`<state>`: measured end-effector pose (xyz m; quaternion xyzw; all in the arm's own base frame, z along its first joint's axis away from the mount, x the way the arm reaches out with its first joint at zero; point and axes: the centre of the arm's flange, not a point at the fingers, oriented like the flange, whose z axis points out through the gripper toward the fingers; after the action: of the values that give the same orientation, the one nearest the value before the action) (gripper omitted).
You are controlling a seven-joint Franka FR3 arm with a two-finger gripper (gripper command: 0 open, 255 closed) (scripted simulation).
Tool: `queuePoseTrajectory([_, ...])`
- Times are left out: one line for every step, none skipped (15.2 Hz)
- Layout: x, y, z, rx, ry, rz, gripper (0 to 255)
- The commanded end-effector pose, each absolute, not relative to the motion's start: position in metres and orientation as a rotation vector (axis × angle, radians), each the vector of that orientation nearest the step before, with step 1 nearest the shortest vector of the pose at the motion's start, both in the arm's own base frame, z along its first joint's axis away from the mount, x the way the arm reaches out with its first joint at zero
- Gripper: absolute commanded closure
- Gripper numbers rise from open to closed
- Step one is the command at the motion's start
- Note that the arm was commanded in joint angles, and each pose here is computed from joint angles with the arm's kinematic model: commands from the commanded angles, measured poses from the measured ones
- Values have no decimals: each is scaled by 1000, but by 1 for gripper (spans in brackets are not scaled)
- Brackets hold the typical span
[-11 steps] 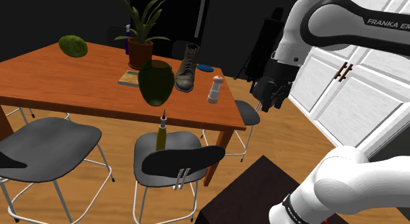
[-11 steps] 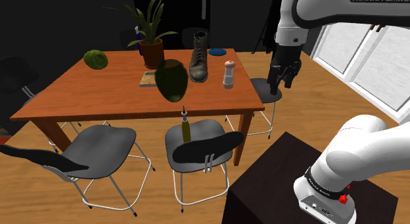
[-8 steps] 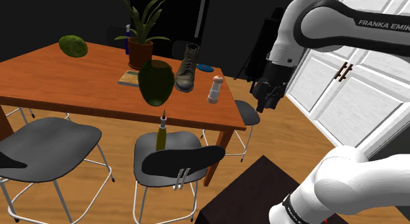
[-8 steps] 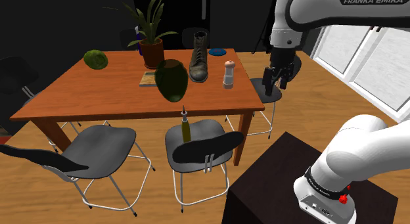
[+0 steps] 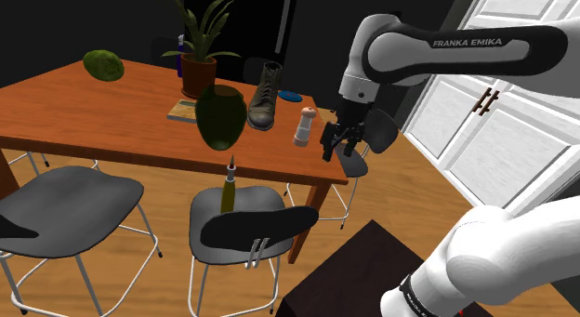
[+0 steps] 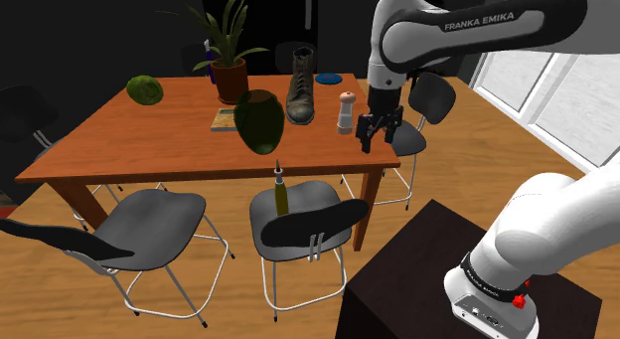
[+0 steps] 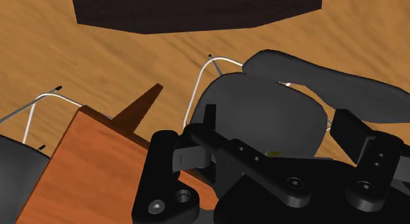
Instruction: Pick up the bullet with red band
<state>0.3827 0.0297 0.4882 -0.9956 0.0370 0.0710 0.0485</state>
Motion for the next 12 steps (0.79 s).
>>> queuePoseTrajectory([402, 41, 477, -3034, 114, 203, 0])
queuePoseTrajectory([412, 46, 471, -3034, 114, 197, 0])
queuePoseTrajectory([422, 52, 465, -3034, 115, 191, 0])
queuePoseTrajectory([432, 57, 459, -3033, 115, 186, 0])
queuePoseTrajectory([442, 62, 453, -3033, 115, 180, 0])
queuePoseTrajectory([452, 67, 448, -3033, 115, 174, 0])
queuePoseTrajectory([462, 73, 442, -3033, 116, 169, 0])
queuePoseTrajectory([472, 78, 436, -3032, 116, 163, 0])
queuePoseTrajectory([482, 83, 431, -3032, 116, 157, 0])
queuePoseTrajectory([492, 89, 425, -3032, 116, 152, 0])
queuePoseTrajectory([502, 94, 420, -3031, 117, 146, 0])
queuePoseTrajectory([512, 99, 414, -3031, 117, 141, 0])
